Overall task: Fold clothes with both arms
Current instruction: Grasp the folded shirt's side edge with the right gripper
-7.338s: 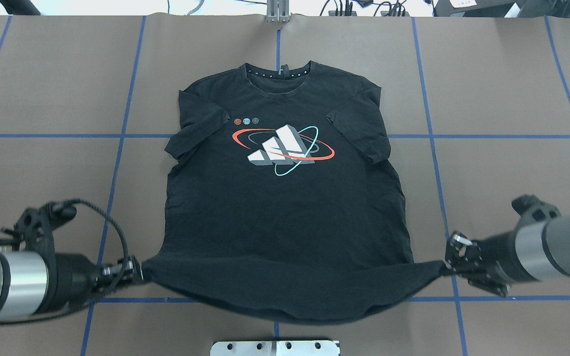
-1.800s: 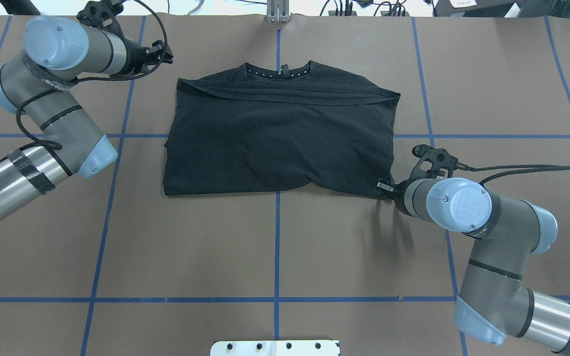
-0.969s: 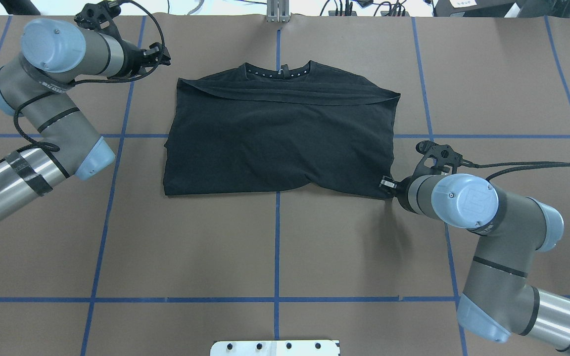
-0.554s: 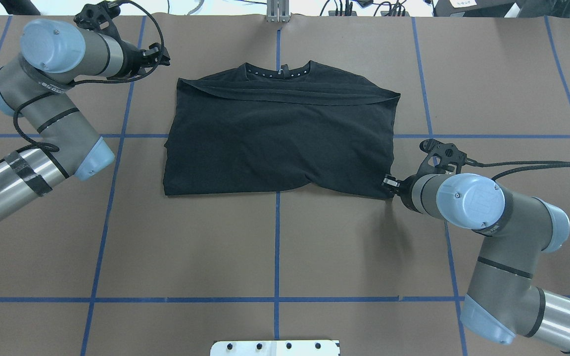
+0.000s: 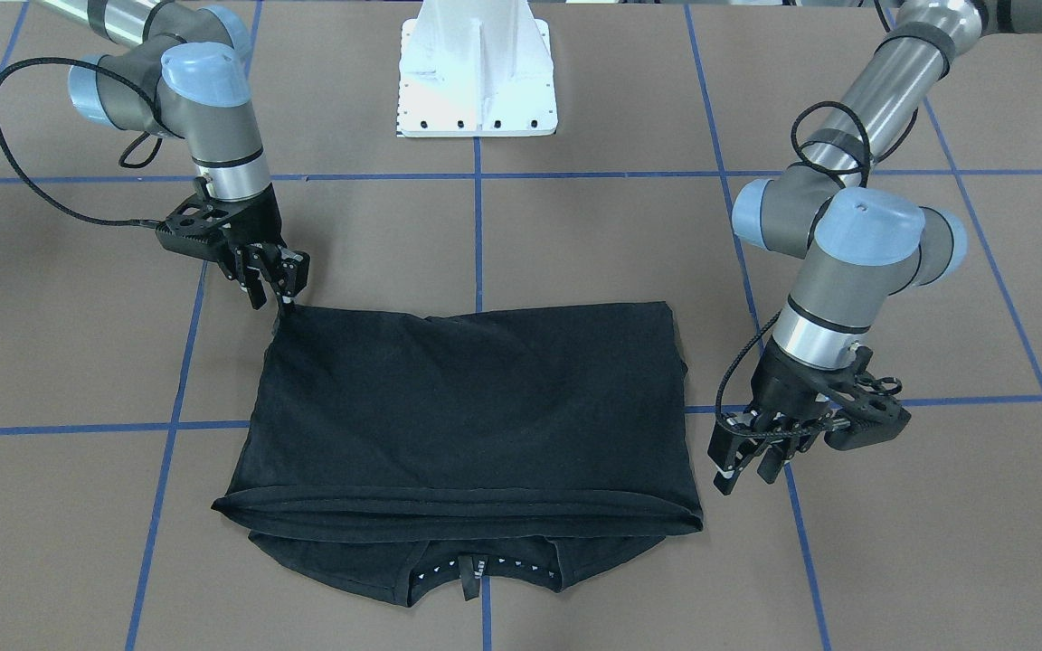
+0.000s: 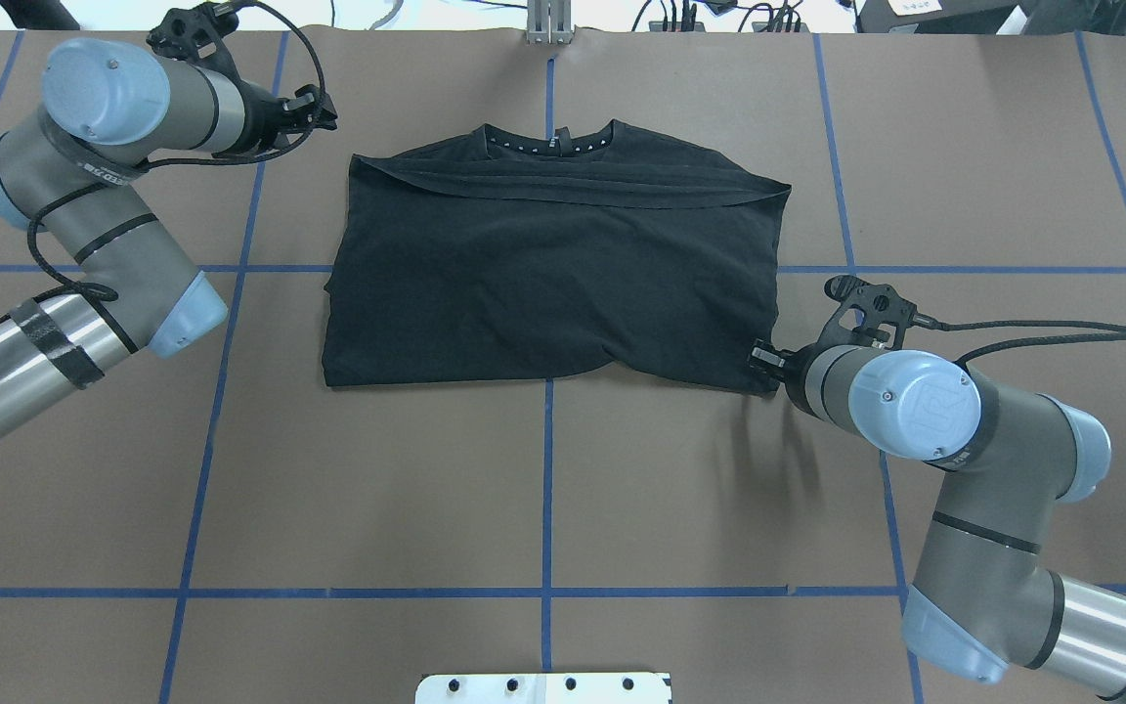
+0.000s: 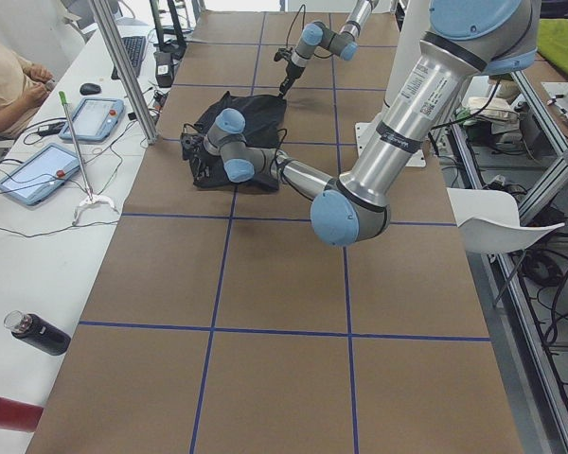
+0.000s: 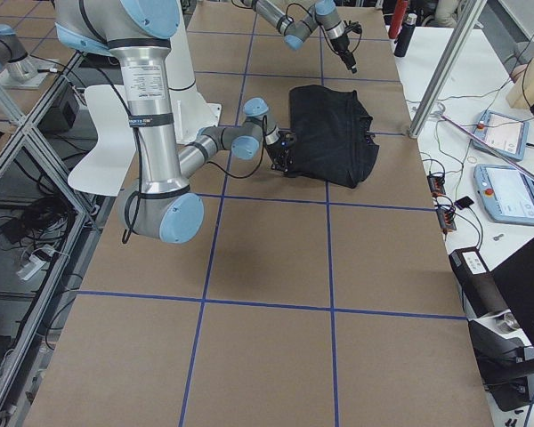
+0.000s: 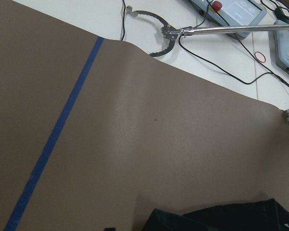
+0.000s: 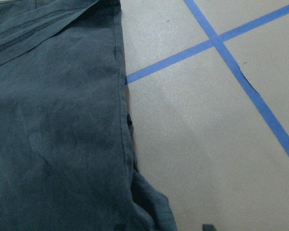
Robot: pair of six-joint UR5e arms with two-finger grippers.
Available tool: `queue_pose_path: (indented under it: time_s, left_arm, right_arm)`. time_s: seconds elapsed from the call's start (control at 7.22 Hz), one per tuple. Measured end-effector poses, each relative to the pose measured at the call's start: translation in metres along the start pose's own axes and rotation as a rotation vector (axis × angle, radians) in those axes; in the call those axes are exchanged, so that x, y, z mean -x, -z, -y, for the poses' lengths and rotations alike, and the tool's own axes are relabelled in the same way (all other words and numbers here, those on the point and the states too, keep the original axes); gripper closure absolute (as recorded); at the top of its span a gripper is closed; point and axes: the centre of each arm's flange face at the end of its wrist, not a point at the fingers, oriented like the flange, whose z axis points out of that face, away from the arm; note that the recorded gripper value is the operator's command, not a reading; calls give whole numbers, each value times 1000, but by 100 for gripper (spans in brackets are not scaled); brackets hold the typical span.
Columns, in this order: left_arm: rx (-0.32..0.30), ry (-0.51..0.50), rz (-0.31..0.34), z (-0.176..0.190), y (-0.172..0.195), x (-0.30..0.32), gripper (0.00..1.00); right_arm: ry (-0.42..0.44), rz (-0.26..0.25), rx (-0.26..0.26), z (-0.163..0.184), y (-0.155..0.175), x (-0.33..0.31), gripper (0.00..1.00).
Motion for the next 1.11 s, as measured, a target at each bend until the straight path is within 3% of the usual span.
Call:
queue_pose_path:
  time_s: [0.14, 0.28, 0.42, 0.55, 1.11]
  left_arm:
    - [0, 1, 0, 0, 0, 0, 30]
    - [0, 2, 1, 0, 0, 1, 30]
    - [0, 2, 2, -1, 0, 3, 30]
    - [1, 3, 3, -1, 0, 4, 31]
    - [1, 2, 4, -1, 0, 4, 30]
  right_arm:
    - [1, -1, 1, -2, -1, 0, 29]
    - [2, -2, 2, -2, -3, 2, 39]
    - [5, -2, 1, -4, -8, 9, 60]
    - [6, -2, 1, -4, -12, 15, 100]
    - [5, 0, 7, 2, -10, 9, 100]
